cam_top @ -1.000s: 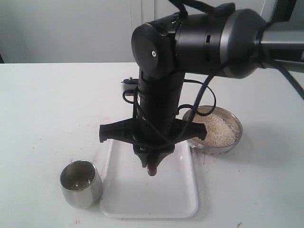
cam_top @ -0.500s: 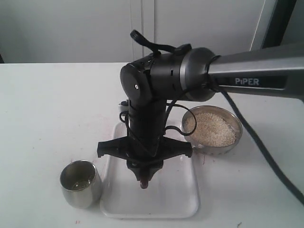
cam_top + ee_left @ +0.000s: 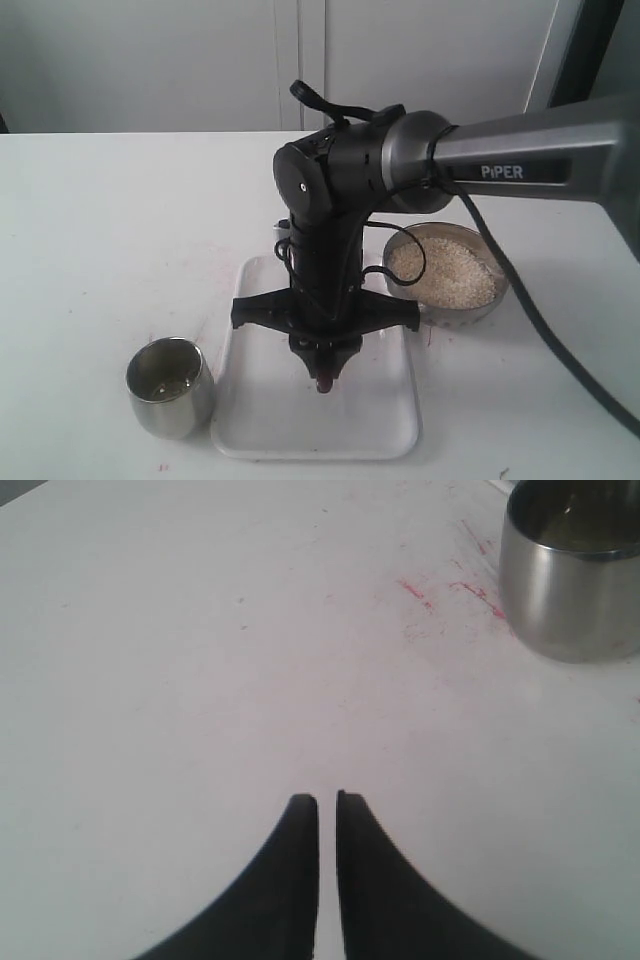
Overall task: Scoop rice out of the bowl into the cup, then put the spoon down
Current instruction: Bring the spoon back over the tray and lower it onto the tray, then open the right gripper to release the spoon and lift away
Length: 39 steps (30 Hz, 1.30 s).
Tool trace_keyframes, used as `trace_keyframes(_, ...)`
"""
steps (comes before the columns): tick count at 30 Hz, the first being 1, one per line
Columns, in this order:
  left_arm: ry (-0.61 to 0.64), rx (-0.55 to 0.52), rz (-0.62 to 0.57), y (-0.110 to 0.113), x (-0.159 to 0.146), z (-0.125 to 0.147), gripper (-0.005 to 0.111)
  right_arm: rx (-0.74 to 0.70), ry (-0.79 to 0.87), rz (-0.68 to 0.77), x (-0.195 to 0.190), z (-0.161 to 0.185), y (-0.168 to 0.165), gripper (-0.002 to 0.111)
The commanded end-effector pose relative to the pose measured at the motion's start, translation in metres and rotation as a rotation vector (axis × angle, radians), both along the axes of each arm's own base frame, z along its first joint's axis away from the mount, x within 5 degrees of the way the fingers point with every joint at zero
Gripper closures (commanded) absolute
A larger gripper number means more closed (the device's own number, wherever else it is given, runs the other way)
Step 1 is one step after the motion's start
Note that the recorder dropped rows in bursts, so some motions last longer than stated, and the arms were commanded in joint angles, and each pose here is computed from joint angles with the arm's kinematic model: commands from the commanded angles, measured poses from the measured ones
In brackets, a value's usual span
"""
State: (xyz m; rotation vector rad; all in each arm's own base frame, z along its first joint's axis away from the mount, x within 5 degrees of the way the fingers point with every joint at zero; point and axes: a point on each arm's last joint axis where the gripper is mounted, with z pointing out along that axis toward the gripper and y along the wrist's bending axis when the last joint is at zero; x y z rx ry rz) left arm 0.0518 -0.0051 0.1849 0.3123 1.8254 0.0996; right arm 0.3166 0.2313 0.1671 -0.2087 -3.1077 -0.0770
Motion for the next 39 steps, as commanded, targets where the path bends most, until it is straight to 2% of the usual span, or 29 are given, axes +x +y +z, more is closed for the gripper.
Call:
trace_keyframes(1,0.058,-0.005,-0.004,0.000,-0.001,-0.007,0.092,-0.018,0.010,0.017,0.003,-0.004,-0.003,0.108)
trace_keyframes(5,0.058,-0.005,-0.004,0.000,-0.001,-0.007,0.092,-0.017,0.009,0.016,0.004,-0.006,-0.003,0.100)
trace_keyframes(11,0.058,-0.005,-0.004,0.000,-0.001,-0.007,0.092,-0.013,-0.004,0.016,0.005,-0.006,-0.003,0.077)
trace_keyframes(17,0.058,-0.005,-0.004,0.000,-0.001,-0.007,0.092,-0.008,-0.007,0.014,0.006,-0.005,-0.002,0.074)
trace_keyframes(22,0.058,-0.005,-0.004,0.000,-0.001,-0.007,0.092,-0.015,0.006,0.088,0.001,0.008,-0.005,0.076)
trace_keyframes(25,0.058,-0.005,-0.004,0.000,-0.001,-0.007,0.092,0.002,-0.021,0.128,-0.004,0.030,-0.009,0.081)
trace_keyframes(30,0.058,-0.005,-0.004,0.000,-0.001,-0.007,0.092,0.017,-0.081,0.243,-0.023,0.083,-0.022,0.091)
trace_keyframes(35,0.058,-0.005,-0.004,0.000,-0.001,-0.007,0.092,0.020,-0.260,0.359,-0.051,0.140,-0.044,0.108)
trace_keyframes(39,0.058,-0.005,-0.004,0.000,-0.001,-0.007,0.092,0.080,-0.390,0.388,-0.099,0.184,-0.067,0.108)
